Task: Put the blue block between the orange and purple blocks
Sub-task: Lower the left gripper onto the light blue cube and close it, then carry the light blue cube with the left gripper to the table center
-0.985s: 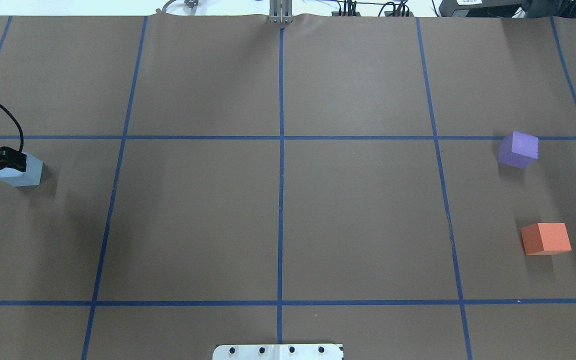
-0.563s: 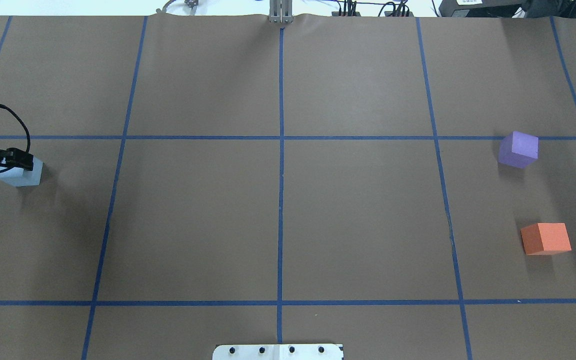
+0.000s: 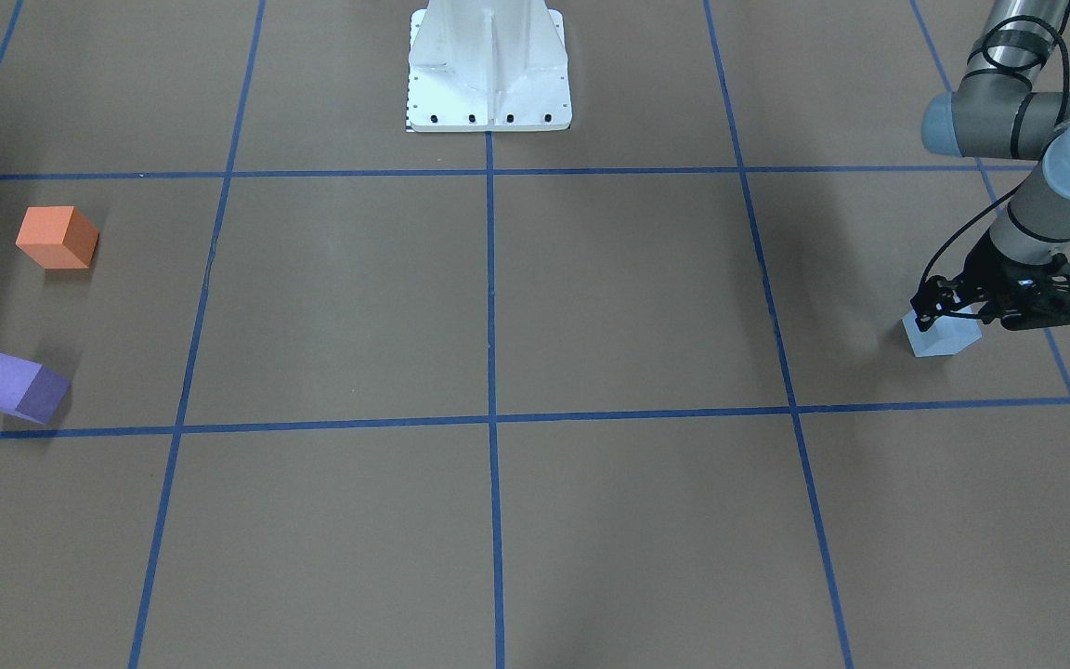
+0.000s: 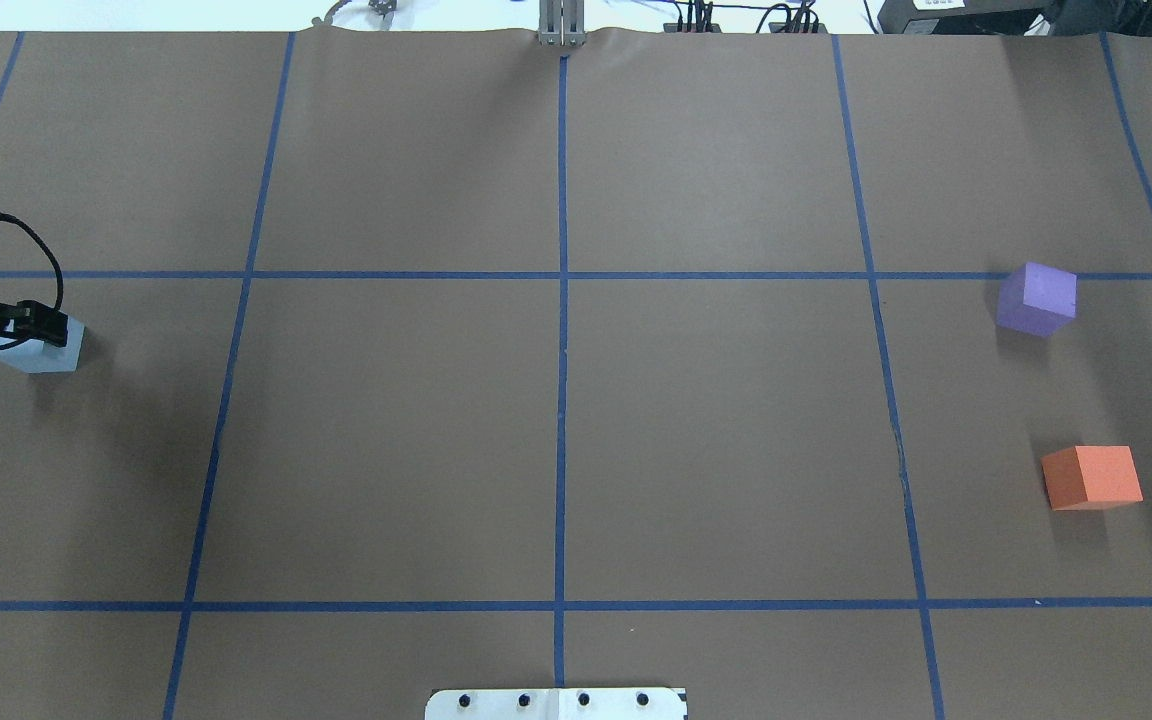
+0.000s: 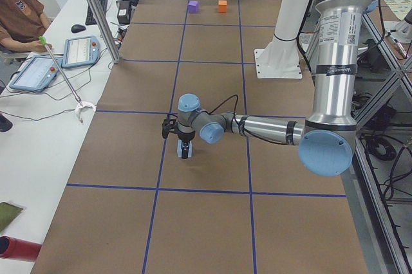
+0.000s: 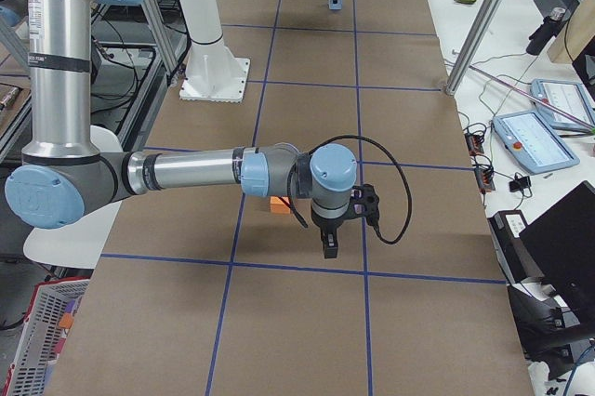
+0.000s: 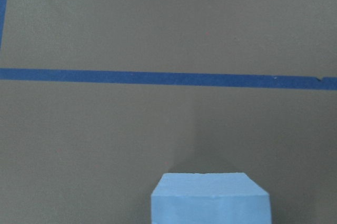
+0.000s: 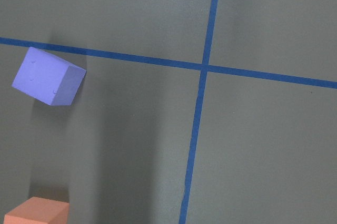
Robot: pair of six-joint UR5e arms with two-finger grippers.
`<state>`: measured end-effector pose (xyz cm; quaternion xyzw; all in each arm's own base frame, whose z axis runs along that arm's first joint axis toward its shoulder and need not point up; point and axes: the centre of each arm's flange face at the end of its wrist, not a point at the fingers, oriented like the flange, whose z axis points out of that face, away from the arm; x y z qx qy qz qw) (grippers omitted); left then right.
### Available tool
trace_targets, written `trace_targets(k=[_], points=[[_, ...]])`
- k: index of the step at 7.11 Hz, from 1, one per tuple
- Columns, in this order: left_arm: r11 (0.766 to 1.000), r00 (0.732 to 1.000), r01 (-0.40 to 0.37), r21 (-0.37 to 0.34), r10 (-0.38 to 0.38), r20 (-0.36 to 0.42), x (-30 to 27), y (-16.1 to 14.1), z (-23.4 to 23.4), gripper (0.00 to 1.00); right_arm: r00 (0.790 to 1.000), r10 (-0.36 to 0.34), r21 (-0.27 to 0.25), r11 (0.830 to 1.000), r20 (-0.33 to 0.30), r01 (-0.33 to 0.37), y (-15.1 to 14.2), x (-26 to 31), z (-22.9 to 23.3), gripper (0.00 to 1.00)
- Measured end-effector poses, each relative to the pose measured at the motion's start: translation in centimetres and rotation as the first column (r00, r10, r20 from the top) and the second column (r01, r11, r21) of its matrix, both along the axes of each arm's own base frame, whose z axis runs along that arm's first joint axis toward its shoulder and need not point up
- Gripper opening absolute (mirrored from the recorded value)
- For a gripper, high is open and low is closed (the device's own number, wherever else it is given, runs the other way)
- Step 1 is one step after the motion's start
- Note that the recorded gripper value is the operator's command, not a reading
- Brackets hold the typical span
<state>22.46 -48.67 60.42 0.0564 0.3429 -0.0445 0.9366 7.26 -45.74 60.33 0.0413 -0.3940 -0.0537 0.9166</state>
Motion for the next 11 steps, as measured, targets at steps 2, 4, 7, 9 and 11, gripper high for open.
trace_targets(k=[2,4,7,9,11], points=[[1.0,1.0,-0.01,0.007,0.01,-0.027,0.4,0.0,-1.4,0.0,1.0,0.0,-0.002,1.0,0.0,0.0,0.0,0.0,0.1,1.0],[0.998,0.992,-0.055,0.007,0.055,-0.116,0.8,0.6,-6.1,0.0,1.0,0.002,-0.011,1.0,0.004,-0.002,0.3,0.0,0.4,1.0],[0.997,0.988,-0.07,-0.026,0.065,-0.143,3.7,-2.4,-22.3,0.0,0.999,0.041,-0.004,0.999,0.011,-0.041,-0.6,0.0,-2.0,1.0],[0.996,0.983,-0.072,-0.06,0.061,-0.171,10.0,-2.7,-32.4,0.0,0.997,0.072,0.031,0.997,0.024,-0.073,-3.4,0.1,-6.2,1.0],[0.994,0.983,-0.071,-0.08,0.056,-0.176,21.4,-2.2,-41.2,0.0,0.993,0.106,0.025,0.994,0.046,-0.107,-6.5,-0.1,-12.6,1.0]])
